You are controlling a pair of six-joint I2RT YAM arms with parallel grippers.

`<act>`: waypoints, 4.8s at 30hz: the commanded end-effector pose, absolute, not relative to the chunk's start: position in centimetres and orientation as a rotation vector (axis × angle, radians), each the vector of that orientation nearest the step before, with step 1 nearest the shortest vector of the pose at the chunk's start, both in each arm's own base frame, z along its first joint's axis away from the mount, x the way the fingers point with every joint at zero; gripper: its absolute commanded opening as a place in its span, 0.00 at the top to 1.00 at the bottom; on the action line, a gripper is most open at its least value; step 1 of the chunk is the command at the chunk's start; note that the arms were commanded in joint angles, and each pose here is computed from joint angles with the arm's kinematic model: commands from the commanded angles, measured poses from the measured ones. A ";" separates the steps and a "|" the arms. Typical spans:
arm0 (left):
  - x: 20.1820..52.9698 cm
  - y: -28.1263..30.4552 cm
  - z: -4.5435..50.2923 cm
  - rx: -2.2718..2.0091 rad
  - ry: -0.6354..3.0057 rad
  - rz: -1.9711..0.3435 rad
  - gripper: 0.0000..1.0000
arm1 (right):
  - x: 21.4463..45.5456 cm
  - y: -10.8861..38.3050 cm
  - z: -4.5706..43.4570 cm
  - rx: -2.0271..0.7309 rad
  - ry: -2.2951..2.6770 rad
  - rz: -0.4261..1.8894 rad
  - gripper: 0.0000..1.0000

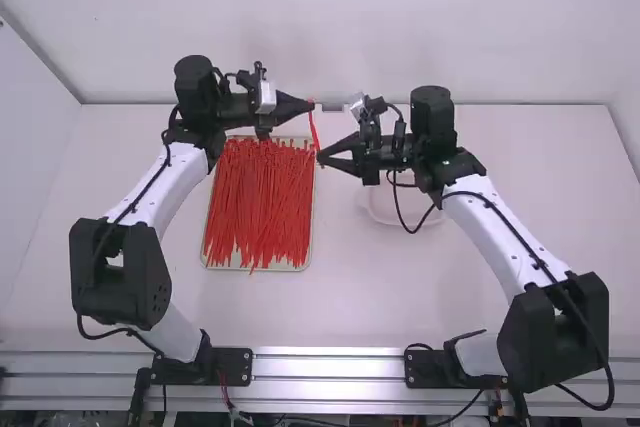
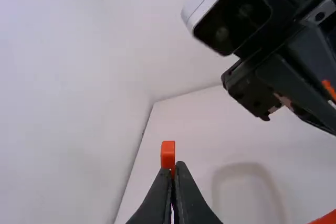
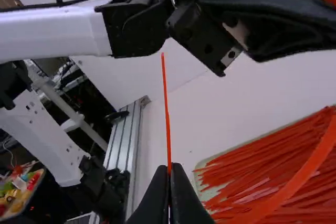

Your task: Fasten the cable tie

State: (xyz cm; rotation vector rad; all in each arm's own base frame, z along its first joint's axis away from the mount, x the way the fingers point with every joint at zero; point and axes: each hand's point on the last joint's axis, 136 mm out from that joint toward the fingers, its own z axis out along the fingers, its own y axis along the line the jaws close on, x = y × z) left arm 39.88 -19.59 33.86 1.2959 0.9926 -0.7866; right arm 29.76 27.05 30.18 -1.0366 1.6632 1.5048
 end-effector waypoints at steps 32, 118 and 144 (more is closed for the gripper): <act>37.2 -21.1 34.1 1.445 0.724 -0.726 0.98 | 30.4 26.8 29.9 -0.764 1.657 1.663 1.00; 34.0 -22.9 32.3 1.507 0.645 -0.870 0.98 | 33.2 25.2 33.4 -0.588 1.544 1.596 1.00; 34.0 -23.2 32.3 1.504 0.656 -0.877 0.98 | 32.5 25.0 33.0 -0.658 1.544 1.600 0.77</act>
